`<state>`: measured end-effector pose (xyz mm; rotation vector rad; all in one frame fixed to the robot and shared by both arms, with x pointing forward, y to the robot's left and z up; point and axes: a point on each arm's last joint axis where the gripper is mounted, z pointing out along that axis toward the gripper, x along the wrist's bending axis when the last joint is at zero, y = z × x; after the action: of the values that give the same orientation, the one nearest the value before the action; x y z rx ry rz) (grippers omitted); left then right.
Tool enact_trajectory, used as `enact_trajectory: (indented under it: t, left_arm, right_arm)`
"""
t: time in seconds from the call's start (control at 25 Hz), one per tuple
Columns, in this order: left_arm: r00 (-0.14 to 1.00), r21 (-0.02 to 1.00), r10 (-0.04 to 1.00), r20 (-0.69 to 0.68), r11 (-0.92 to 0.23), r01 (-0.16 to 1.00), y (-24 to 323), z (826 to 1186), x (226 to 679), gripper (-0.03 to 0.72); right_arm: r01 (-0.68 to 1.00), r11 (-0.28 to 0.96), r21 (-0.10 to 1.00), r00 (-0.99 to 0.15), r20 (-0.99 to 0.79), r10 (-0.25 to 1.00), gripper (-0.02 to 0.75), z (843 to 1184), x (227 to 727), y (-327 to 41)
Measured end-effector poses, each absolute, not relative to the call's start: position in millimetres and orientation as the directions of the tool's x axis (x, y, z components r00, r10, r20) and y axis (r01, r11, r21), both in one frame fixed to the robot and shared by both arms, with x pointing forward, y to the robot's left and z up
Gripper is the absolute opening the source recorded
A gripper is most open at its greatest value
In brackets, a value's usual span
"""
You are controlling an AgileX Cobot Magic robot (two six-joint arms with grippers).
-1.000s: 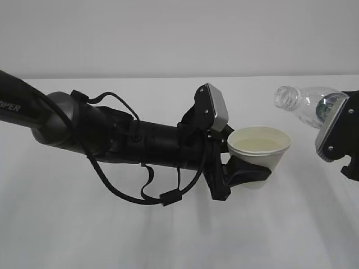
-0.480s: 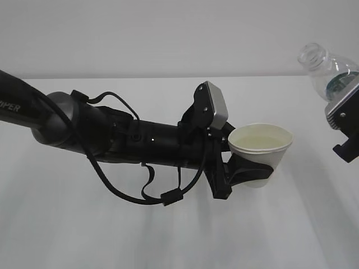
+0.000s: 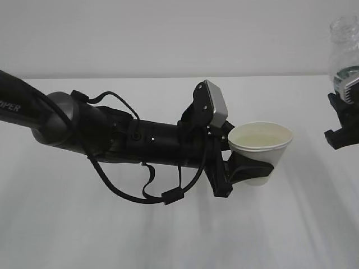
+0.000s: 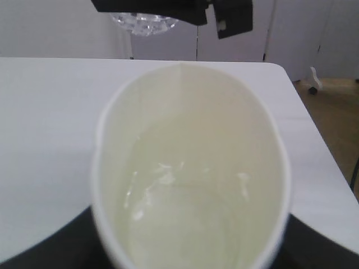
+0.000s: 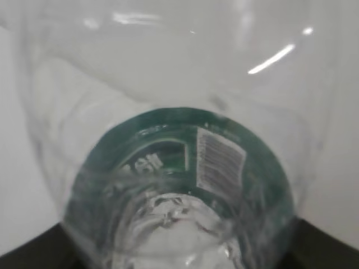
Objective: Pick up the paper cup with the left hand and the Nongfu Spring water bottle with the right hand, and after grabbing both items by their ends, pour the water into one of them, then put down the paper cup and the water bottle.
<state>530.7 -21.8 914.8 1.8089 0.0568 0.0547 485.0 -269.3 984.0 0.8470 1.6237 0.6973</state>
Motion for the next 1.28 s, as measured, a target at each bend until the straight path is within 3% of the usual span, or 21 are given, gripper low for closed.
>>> enact_trajectory:
  t: [0.36, 1.0, 1.28]
  left_arm:
    - [0.997, 0.972, 0.073, 0.004, -0.233, 0.013, -22, 915, 531, 0.402]
    - [0.994, 0.975, 0.109, 0.023, -0.222, 0.002, -18, 916, 538, 0.400]
    - [0.990, 0.976, 0.139, 0.021, -0.220, 0.010, -10, 916, 546, 0.400]
  right_arm:
    - [0.184, 0.315, 0.931, -0.056, -0.310, 0.949, 0.430, 963, 498, -268]
    - [0.154, 0.122, 0.981, -0.042, -0.117, 0.992, 0.430, 928, 511, -263]
    - [0.238, 0.063, 0.969, -0.056, -0.051, 0.997, 0.429, 896, 514, -261]
